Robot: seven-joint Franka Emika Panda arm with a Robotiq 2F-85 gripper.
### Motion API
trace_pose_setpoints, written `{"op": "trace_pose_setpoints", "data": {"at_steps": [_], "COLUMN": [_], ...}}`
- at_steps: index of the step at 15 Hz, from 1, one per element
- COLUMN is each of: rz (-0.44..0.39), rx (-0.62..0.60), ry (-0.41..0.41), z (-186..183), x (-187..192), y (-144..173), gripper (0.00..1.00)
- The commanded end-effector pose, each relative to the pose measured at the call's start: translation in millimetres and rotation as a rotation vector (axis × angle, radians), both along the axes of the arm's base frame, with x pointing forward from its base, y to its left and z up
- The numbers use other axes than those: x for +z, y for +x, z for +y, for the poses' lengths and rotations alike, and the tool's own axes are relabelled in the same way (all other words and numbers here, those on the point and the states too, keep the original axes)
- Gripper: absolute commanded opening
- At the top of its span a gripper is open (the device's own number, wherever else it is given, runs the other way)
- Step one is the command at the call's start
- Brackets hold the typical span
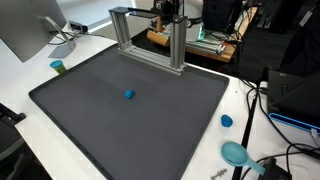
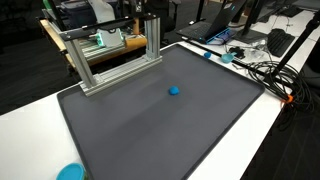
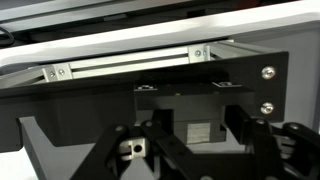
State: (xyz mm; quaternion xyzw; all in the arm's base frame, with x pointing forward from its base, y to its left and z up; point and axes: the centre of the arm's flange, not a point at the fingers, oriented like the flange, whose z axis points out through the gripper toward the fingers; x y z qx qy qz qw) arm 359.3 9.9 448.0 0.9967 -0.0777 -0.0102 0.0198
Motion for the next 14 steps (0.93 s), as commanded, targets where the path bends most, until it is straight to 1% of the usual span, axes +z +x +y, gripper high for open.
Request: {"op": "trace_pose_setpoints", "data": {"at_steps": [1, 4, 5, 6, 7, 10, 11, 12, 13, 14], "rz": [0.008, 0.001, 0.001, 0.005, 0.02, 0.04, 0.042, 0.04, 0.033, 0.028], "rx": [-0.031, -0.026, -0.012, -0.016, -0.003, -0.05, -0.057, -0.06, -0.07, -0.079], "ry": [0.032, 0.025, 0.036, 0.048, 0.078, 0.059, 0.058, 0.064, 0.069, 0.072], "z": [3.6, 7.6, 5.4, 3.0, 0.2, -11.4, -11.1, -10.4, -9.9, -9.4], "x": [1.9, 1.4, 2.8, 3.1, 2.9, -1.3, -3.4, -4.0, -5.5, -6.4], "y": [1.8, 13.0, 18.1, 20.5, 23.0, 26.7, 26.4, 25.7, 24.3, 22.5], "gripper": [0.35, 0.29, 0.23, 0.22, 0.22, 0.22, 0.65, 0.73, 0.42, 0.32]}}
